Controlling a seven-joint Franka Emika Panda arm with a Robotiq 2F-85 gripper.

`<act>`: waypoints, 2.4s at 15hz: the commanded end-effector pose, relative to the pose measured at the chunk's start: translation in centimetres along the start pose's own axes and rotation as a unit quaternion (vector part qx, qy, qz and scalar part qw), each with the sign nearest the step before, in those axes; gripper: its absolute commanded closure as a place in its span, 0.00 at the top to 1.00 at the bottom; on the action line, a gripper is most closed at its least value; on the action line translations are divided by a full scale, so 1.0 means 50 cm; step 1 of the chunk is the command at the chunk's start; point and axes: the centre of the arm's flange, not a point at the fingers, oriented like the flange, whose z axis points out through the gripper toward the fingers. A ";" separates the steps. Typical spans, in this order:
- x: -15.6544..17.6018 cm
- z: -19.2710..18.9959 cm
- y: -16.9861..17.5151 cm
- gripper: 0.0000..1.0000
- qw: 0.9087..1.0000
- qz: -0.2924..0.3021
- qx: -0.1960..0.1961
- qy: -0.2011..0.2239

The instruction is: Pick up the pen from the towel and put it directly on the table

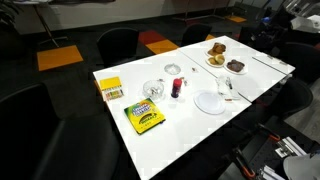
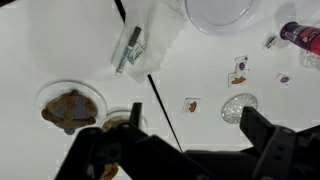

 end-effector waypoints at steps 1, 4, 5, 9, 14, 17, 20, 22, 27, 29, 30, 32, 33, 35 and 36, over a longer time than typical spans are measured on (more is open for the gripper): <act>-0.001 0.008 0.005 1.00 1.000 0.005 0.000 -0.004; 0.001 0.005 -0.002 1.00 1.000 0.001 0.000 -0.002; 0.001 0.003 -0.004 1.00 1.000 0.000 0.000 -0.001; 0.046 0.043 0.051 1.00 0.999 0.048 -0.010 -0.010; 0.080 0.124 0.134 1.00 0.992 0.122 0.008 -0.015; 0.101 0.177 0.164 1.00 0.986 0.163 0.021 -0.034; 0.115 0.247 0.178 1.00 0.980 0.190 0.021 -0.061; 0.116 0.288 0.184 1.00 0.977 0.202 0.018 -0.073; 0.105 0.371 0.166 1.00 0.974 0.206 0.006 -0.091; 0.099 0.401 0.148 1.00 0.975 0.201 0.001 -0.097; 0.096 0.414 0.141 1.00 0.975 0.199 0.000 -0.102; 0.088 0.439 0.133 1.00 0.973 0.200 -0.004 -0.112; 0.082 0.452 0.132 1.00 0.972 0.204 -0.009 -0.114; 0.071 0.471 0.139 1.00 0.970 0.217 -0.015 -0.111; 0.065 0.477 0.146 1.00 0.968 0.223 -0.016 -0.111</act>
